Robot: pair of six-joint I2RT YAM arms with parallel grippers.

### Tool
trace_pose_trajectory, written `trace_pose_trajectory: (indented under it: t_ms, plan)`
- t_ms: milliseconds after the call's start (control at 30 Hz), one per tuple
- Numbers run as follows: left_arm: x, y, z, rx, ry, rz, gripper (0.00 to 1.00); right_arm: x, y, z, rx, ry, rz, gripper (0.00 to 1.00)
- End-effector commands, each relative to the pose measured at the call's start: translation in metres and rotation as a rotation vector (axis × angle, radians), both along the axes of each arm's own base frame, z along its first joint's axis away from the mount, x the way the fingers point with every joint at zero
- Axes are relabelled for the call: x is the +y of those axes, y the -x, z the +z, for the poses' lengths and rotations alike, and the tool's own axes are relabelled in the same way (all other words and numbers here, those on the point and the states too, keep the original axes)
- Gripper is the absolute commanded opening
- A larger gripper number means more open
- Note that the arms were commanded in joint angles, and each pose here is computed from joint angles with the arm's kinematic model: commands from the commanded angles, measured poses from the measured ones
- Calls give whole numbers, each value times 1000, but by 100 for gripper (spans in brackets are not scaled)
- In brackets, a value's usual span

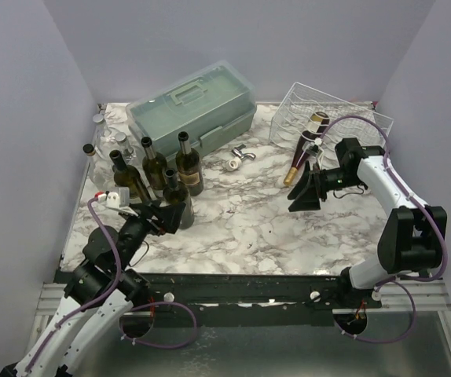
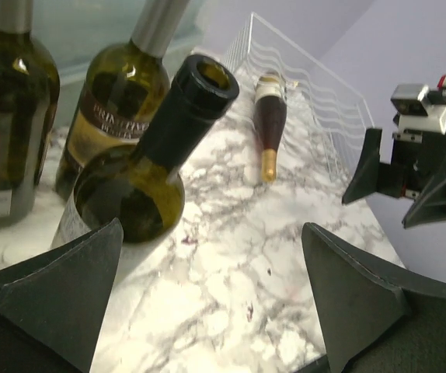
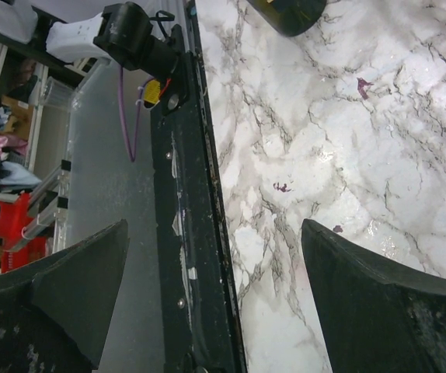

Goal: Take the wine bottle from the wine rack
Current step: Pick up the wine bottle from the wine rack.

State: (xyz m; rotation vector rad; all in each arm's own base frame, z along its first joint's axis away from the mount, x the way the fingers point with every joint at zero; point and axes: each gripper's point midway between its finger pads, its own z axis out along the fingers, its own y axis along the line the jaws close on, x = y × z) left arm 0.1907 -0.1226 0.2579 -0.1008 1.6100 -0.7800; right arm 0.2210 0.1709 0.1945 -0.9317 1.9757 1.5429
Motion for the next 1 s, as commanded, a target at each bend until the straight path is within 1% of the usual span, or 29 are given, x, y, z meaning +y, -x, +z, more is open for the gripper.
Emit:
trace_pose_trajectory:
  t_ms: [0, 133, 267, 333, 433, 600, 733, 867, 967]
  plan:
    - [-1, 29, -9, 141, -57, -92, 98, -3, -4, 1, -44, 16, -12, 96]
    - [-7, 47, 1, 198, -108, -183, 97, -3, -5, -1, -43, 27, -17, 96]
    - [-31, 66, 17, 220, -125, -366, 93, -4, -8, -4, -45, 45, -33, 96]
    - [-43, 70, 21, 238, -142, -443, 92, -5, -11, -5, -51, 56, -47, 96]
    - [-56, 70, 26, 253, -169, -518, 92, -6, -15, -8, -58, 77, -75, 96]
    - [-82, 66, 35, 218, -247, -586, 93, -10, -27, -14, -74, 119, -139, 96]
    - [-106, 61, 35, 195, -330, -601, 94, -15, -42, -20, -71, 156, -238, 96]
    - [-130, 51, 31, 178, -350, -613, 95, -22, -59, -29, -94, 200, -372, 96]
    - [-145, 44, 28, 158, -338, -620, 95, -29, -75, -28, -151, 216, -475, 96]
